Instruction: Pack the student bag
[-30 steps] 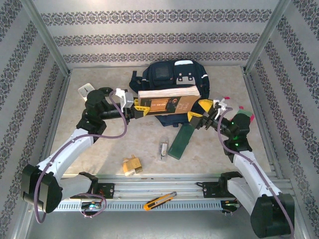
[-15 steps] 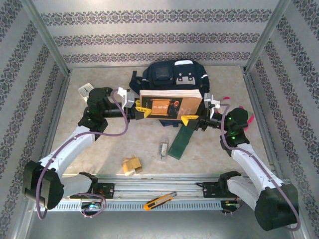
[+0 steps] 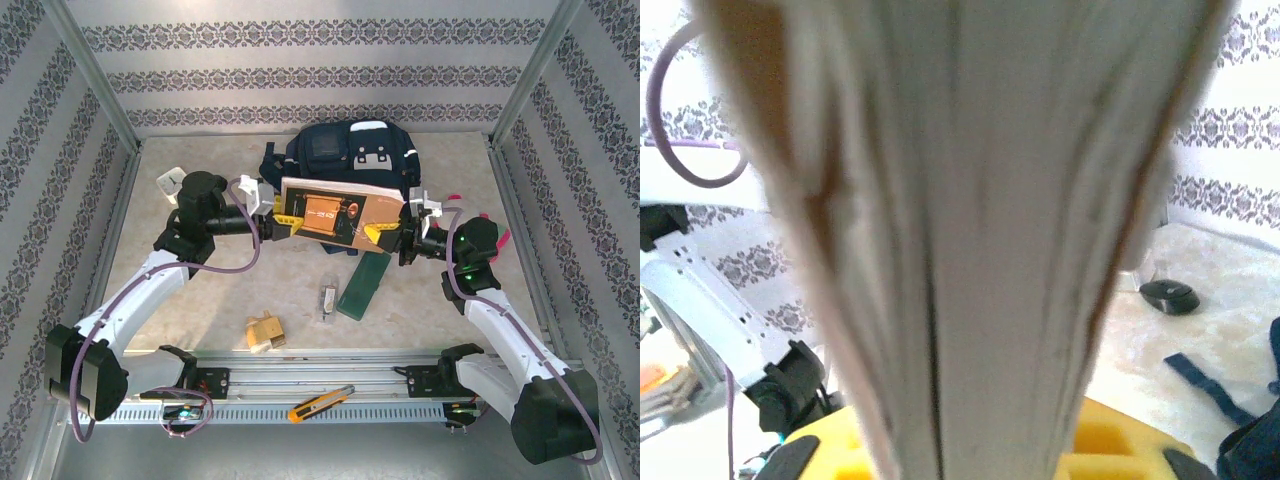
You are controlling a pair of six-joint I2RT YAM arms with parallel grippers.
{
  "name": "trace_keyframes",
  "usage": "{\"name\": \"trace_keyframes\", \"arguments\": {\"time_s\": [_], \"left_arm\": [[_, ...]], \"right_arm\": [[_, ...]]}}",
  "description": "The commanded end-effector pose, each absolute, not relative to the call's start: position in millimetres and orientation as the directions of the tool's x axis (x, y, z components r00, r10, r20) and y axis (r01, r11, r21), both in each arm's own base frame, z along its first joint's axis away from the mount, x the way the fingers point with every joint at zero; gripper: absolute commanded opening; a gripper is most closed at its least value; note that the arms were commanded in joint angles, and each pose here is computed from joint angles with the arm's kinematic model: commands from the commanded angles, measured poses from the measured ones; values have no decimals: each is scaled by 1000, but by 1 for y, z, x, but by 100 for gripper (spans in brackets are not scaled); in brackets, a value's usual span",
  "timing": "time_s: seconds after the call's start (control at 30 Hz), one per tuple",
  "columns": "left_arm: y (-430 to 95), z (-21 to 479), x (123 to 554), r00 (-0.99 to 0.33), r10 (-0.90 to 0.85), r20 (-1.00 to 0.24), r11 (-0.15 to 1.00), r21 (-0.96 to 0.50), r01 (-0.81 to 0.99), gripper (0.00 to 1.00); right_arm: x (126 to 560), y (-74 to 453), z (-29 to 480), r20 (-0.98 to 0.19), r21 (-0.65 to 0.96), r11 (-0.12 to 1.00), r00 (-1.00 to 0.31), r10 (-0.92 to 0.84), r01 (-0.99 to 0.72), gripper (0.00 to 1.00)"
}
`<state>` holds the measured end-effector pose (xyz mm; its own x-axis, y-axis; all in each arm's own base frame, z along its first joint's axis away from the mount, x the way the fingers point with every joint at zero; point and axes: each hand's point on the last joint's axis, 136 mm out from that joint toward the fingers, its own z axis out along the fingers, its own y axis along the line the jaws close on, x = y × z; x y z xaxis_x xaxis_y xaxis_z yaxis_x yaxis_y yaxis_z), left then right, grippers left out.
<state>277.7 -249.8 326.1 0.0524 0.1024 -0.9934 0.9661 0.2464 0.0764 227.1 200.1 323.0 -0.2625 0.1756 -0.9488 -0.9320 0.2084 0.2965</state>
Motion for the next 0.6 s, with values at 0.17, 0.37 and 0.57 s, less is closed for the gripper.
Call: {"name": "trace_keyframes", "arguments": {"time_s": [0.17, 0.37, 0.57], "left_arm": [[-211, 284, 360, 10, 331, -943, 611, 223, 760, 79], [-254, 233, 370, 177, 568, -803, 392, 454, 800, 88], [-314, 191, 401, 282, 626, -727, 239, 523, 818, 93]], "right_arm": [[305, 122, 280, -698, 717, 497, -499, 514, -489, 0], [322, 62, 231, -459, 873, 477, -497, 737, -99, 0], [308, 34, 223, -462, 862, 507, -400, 792, 9, 0]]}}
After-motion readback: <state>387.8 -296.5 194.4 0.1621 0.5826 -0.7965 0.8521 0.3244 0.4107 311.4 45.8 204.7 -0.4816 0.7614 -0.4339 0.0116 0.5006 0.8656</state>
